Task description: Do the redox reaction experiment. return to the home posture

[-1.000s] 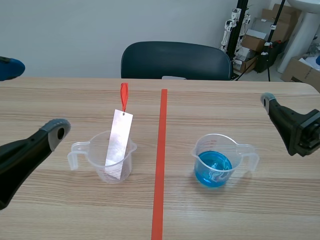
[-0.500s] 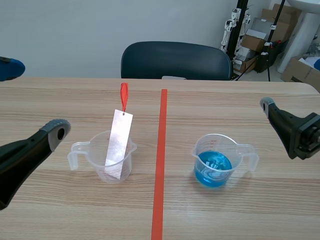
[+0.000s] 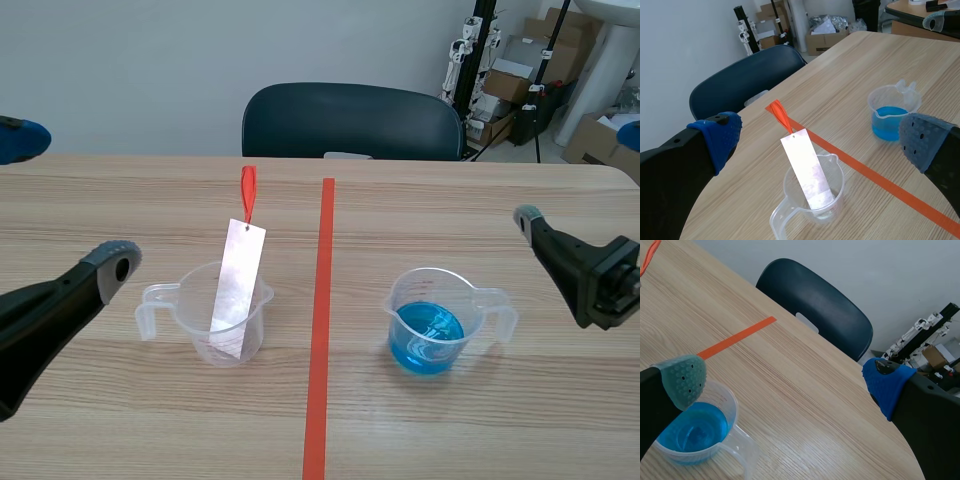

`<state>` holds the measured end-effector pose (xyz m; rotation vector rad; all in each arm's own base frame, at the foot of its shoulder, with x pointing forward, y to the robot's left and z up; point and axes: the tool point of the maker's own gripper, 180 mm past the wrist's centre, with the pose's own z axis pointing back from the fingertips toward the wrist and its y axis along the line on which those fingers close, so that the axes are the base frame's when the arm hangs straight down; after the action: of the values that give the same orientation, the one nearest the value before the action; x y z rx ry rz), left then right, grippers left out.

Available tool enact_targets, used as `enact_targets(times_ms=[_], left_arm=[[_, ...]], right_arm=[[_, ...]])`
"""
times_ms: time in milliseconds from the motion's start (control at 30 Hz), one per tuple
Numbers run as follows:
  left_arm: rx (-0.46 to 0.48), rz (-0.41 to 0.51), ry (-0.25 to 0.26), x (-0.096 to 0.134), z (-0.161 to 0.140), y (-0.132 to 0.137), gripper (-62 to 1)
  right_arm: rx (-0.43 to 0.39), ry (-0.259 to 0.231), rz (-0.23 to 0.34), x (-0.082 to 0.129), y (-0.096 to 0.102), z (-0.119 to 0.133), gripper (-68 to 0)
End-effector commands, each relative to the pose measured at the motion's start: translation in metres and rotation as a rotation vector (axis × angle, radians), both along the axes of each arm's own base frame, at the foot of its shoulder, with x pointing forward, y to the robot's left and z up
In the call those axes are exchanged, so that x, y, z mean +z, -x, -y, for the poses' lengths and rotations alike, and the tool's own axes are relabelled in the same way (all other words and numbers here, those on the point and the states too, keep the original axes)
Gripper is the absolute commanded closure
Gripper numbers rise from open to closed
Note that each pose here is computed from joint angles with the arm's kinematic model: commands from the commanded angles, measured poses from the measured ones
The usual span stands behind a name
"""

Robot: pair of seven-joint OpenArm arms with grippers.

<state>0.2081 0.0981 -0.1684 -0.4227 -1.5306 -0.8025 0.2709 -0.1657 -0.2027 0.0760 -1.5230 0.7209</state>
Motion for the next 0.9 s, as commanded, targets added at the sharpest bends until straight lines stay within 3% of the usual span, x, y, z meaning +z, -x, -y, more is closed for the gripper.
enact_targets(times_ms=[0, 267, 367, 567, 867], left_arm=[[-0.008, 0.016, 0.022, 0.007, 0.003, 0.001, -62.3], [0.008, -0.026, -0.021, -0.004, 0.001, -0.001, -62.3], [0.036, -0.044, -0.063, -0.011, -0.004, -0.004, -62.3], [0.042, -0.035, -0.062, -0.011, -0.006, -0.006, -62.3], [0.063, -0.036, -0.123, -0.014, -0.011, -0.018, -62.3]], right_arm=[[0.011, -0.001, 0.039, 0.012, -0.003, 0.0, -67.9], [0.012, 0.006, 0.039, 0.011, -0.003, -0.001, -67.9], [0.012, 0.006, 0.038, 0.011, -0.003, -0.001, -67.9], [0.012, 0.006, 0.039, 0.012, -0.003, -0.001, -67.9], [0.012, 0.006, 0.039, 0.012, -0.003, -0.001, -67.9]])
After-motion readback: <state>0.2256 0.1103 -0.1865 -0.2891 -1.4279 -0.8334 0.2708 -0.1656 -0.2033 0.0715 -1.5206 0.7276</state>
